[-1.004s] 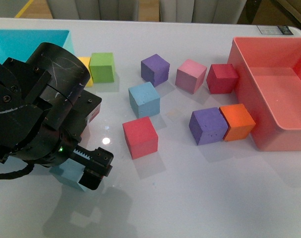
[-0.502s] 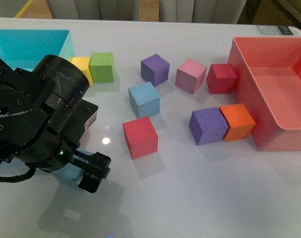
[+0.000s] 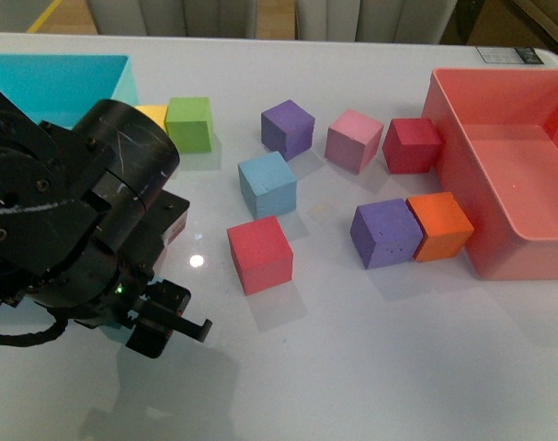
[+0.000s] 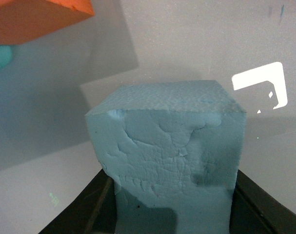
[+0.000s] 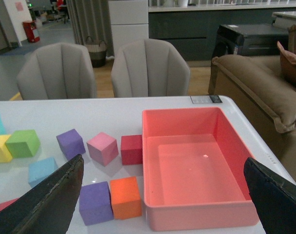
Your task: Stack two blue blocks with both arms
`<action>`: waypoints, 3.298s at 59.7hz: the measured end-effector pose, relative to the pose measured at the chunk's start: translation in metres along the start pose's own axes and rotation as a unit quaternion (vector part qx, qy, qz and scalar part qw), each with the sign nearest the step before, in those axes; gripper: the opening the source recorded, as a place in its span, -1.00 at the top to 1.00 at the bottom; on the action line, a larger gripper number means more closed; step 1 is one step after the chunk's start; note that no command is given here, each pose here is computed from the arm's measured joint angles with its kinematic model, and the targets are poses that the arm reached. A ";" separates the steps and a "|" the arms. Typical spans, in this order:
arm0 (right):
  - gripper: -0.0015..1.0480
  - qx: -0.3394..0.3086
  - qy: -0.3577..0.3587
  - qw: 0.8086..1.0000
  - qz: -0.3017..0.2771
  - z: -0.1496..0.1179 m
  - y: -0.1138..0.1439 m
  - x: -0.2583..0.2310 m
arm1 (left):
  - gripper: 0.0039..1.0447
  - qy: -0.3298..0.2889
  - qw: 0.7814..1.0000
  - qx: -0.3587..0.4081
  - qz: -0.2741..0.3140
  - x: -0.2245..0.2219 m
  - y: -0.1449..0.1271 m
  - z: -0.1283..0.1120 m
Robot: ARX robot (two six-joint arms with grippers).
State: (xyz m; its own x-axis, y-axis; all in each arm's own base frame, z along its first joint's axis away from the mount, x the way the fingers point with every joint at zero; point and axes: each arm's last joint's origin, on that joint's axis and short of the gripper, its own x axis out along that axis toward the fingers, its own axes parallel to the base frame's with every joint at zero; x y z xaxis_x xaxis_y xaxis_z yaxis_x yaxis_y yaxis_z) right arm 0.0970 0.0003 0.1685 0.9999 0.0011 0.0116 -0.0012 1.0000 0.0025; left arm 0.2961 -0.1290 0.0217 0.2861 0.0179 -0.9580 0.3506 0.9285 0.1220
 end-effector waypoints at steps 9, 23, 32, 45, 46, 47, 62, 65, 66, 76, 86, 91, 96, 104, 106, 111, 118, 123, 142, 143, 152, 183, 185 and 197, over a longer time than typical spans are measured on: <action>-0.83 0.000 0.000 1.000 0.000 0.000 0.000 0.000 | 0.15 -0.029 1.000 0.004 0.008 -0.029 0.005 0.012; -0.83 0.000 0.000 1.000 0.000 0.000 0.000 0.000 | 0.19 -0.096 0.995 0.025 0.009 -0.078 0.009 0.065; -0.83 0.000 0.000 1.000 0.000 0.000 0.000 0.000 | 0.19 -0.127 0.990 0.061 0.006 -0.094 -0.004 0.101; -0.83 0.000 0.000 1.000 0.000 0.000 0.000 0.000 | 0.20 -0.108 0.987 0.120 -0.008 -0.074 -0.037 0.135; -0.83 0.000 0.000 1.000 0.000 0.000 0.000 0.000 | 0.20 -0.105 0.986 0.126 -0.009 -0.071 -0.039 0.137; -0.83 0.000 0.000 1.000 0.000 0.000 0.000 0.000 | 0.20 -0.104 0.986 0.128 -0.010 -0.069 -0.040 0.138; -0.83 0.000 0.000 1.000 0.000 0.000 0.000 0.000 | 0.20 -0.092 0.983 0.157 -0.014 -0.050 -0.059 0.165; -0.83 0.000 0.000 1.000 0.000 0.000 0.000 0.000 | 0.20 -0.093 0.983 0.159 -0.013 -0.049 -0.060 0.171; -0.83 0.000 0.000 1.000 0.000 0.000 0.000 0.000 | 0.20 -0.094 0.983 0.159 -0.013 -0.049 -0.060 0.172; -0.83 0.000 0.000 1.000 0.000 0.000 0.000 0.000 | 0.20 -0.093 0.982 0.166 -0.007 -0.044 -0.061 0.185; -0.83 0.000 0.000 1.000 0.000 0.000 0.000 0.000 | 0.20 -0.081 0.982 0.169 -0.002 -0.032 -0.059 0.190; -0.83 0.000 0.000 1.000 0.000 0.000 0.000 0.000 | 0.20 -0.075 0.983 0.168 0.001 -0.027 -0.057 0.191; -0.83 0.000 0.000 1.000 0.000 0.000 0.000 0.000 | 0.21 -0.071 0.983 0.167 0.003 -0.023 -0.055 0.191; -0.83 0.000 0.000 1.000 0.000 0.000 0.000 0.000 | 0.21 -0.068 0.984 0.165 0.004 -0.019 -0.051 0.193; -0.83 0.000 0.000 1.000 0.000 0.000 0.000 0.000 | 0.21 -0.068 0.984 0.165 0.004 -0.018 -0.051 0.193; -0.83 0.000 0.000 1.000 0.000 0.000 0.000 0.000 | 0.21 -0.070 0.984 0.165 0.003 -0.019 -0.051 0.194; -0.83 0.000 0.000 1.000 0.000 0.000 0.000 0.000 | 0.21 -0.073 0.983 0.165 0.000 -0.020 -0.051 0.195; -0.83 0.000 0.000 1.000 0.000 0.000 0.000 0.000 | 0.14 -0.074 0.983 0.166 -0.001 -0.020 -0.051 0.195; -0.83 0.000 0.000 1.000 0.000 0.000 0.000 0.000 | -0.85 -0.081 0.982 0.169 -0.004 -0.020 -0.052 0.196; -0.83 0.000 0.000 1.000 0.000 0.000 0.000 0.000 | -0.87 -0.081 0.982 0.170 -0.004 -0.019 -0.052 0.196; -0.83 0.000 0.000 1.000 0.000 0.000 0.000 0.000 | -0.84 -0.078 0.982 0.170 -0.008 -0.015 -0.052 0.188; -0.83 0.000 0.000 1.000 0.000 0.000 0.000 0.000 | -0.84 -0.194 0.973 0.123 -0.028 -0.097 -0.032 0.157; -0.83 0.000 0.000 1.000 0.000 0.000 0.000 0.000 | -0.84 -0.211 0.970 0.116 -0.034 -0.105 -0.030 0.153; -0.83 0.000 0.000 1.000 0.000 0.000 0.000 0.000 | -0.84 -0.292 0.954 0.055 -0.047 -0.151 -0.009 0.112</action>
State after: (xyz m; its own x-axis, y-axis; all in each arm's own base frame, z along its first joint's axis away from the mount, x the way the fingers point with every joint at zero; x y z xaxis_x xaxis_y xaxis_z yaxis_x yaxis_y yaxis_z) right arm 0.0970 0.0003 0.1685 0.9999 0.0011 0.0113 -0.0012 1.0000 0.0025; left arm 0.3493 -0.1811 0.1945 0.6861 -0.3028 -0.6615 0.4817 0.8705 0.1012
